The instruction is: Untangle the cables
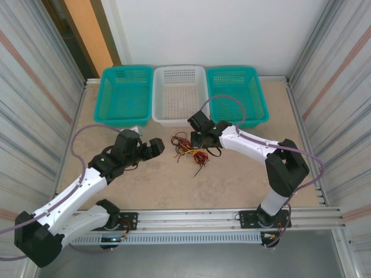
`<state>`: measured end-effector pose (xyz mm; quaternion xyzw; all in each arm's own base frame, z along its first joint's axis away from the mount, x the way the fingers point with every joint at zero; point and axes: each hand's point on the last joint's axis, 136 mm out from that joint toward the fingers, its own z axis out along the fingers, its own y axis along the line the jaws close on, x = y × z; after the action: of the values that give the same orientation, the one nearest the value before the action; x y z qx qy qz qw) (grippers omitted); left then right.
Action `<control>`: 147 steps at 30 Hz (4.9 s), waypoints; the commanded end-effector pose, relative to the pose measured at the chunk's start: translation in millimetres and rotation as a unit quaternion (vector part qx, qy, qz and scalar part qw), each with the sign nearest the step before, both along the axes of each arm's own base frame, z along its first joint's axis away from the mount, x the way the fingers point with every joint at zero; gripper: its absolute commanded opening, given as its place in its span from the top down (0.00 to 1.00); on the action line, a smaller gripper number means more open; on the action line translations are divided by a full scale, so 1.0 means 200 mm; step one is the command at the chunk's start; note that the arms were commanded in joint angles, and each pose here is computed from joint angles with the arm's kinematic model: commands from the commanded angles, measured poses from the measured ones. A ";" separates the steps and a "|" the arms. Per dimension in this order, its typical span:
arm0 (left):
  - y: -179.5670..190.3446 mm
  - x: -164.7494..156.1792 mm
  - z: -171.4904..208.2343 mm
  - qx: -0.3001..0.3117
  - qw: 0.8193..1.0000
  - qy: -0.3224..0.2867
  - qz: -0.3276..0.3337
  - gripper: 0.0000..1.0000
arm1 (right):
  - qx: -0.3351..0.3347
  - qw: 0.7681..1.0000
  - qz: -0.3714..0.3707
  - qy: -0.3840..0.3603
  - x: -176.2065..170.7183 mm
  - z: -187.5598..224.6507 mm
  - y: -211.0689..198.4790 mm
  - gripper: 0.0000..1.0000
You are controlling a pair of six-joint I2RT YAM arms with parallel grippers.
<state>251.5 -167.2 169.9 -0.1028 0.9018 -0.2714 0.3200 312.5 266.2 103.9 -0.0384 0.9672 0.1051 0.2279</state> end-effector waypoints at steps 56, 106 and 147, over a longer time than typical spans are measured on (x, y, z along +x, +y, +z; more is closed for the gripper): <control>0.01 0.09 0.26 -0.441 0.877 0.067 0.177 0.01 | 0.200 0.924 0.116 -0.306 -0.23 1.26 0.53 1.00; -0.04 0.16 0.48 -0.469 0.878 0.021 0.097 0.27 | 0.278 0.892 0.225 -0.275 -0.47 1.23 0.77 1.00; -0.17 0.18 0.42 -0.451 0.891 0.023 0.044 0.09 | 0.291 0.879 0.286 -0.246 -0.47 1.30 0.75 1.00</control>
<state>280.3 -197.2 231.2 -0.2940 0.7074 -0.6052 0.2166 232.1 404.4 346.0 -0.2448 0.7769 0.3917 0.4279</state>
